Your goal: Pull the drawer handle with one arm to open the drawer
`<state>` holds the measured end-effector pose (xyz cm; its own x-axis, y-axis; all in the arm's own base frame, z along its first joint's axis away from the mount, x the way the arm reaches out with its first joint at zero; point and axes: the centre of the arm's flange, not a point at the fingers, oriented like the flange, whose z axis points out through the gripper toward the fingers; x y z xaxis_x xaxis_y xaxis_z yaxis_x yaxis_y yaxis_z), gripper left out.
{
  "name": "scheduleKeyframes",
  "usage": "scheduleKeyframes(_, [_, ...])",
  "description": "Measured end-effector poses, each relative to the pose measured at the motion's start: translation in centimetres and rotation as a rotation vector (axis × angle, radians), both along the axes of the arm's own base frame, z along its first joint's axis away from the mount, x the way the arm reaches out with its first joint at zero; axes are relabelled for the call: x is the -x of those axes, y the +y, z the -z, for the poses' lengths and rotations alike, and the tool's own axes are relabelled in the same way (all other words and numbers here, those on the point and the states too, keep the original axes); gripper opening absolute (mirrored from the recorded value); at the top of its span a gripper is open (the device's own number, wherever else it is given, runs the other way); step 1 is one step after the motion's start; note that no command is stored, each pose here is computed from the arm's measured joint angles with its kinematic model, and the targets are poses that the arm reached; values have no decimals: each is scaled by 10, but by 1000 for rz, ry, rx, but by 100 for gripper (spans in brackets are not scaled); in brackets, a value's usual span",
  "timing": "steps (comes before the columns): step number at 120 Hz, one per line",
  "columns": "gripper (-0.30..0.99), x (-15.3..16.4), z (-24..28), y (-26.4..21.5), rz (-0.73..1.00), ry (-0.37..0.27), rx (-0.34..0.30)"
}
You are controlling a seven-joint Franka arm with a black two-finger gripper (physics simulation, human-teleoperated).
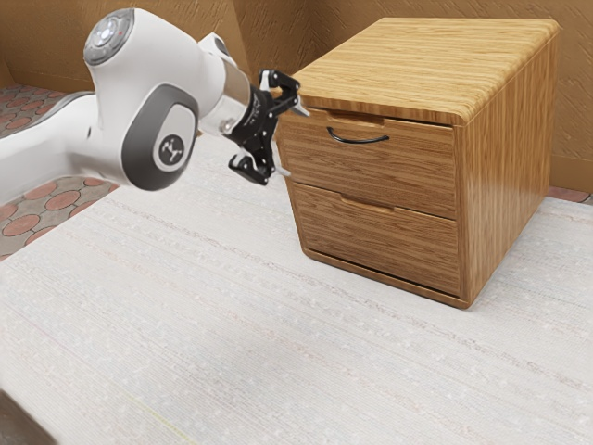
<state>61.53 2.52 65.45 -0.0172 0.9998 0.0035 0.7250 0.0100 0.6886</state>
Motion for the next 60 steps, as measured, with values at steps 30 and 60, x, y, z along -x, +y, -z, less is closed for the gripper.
scheduleKeyframes(30, [69,12,-22,5,-12,-28,-4])
scheduleKeyframes(60, [69,8,-19,-20,29,-23,-7])
